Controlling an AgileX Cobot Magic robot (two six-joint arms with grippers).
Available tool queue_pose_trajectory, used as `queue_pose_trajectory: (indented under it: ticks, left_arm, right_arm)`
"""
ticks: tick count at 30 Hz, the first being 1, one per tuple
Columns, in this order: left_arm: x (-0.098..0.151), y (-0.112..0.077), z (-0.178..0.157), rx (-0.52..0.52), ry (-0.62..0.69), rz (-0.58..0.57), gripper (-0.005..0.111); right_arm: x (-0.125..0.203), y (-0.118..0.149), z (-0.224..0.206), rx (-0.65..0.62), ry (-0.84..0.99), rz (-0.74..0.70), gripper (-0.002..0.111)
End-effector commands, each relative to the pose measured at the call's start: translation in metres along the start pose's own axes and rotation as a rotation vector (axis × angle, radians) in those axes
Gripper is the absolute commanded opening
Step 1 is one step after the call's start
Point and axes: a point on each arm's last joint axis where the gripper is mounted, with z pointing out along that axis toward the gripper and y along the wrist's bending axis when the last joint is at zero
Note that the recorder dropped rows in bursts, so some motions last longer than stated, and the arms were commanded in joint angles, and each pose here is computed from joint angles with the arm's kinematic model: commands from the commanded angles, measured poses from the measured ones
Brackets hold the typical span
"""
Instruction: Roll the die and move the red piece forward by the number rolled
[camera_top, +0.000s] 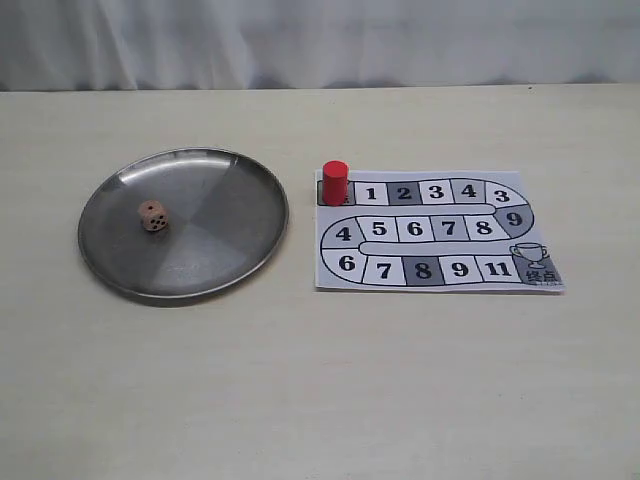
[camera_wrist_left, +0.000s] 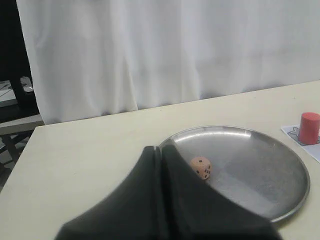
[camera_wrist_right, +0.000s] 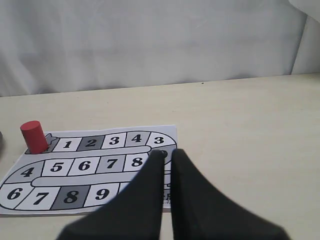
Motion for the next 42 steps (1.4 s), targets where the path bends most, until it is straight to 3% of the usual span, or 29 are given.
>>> queue_pose_trajectory:
  ticks: [1, 30, 32, 38, 42]
  left_arm:
    - [0.000, -0.001, 0.000, 0.010, -0.009, -0.002, 0.000]
    - [0.000, -0.001, 0.000, 0.010, -0.009, -0.002, 0.000]
    - [0.000, -0.001, 0.000, 0.010, -0.009, -0.002, 0.000]
    - [0.000, -0.001, 0.000, 0.010, -0.009, -0.002, 0.000]
    - [0.000, -0.001, 0.000, 0.010, -0.009, -0.002, 0.000]
  right_arm:
    - [0.000, 0.000, 0.000, 0.002, -0.013, -0.004, 0.004]
    - [0.000, 0.000, 0.000, 0.002, -0.013, -0.004, 0.004]
    - [-0.006, 0.000, -0.001, -0.005, -0.079, 0.022, 0.004]
    - [-0.029, -0.003, -0.005, -0.035, -0.341, 0.404, 0.004]
    - [-0.048, -0.008, -0.014, -0.002, -0.546, 0.335, 0.004]
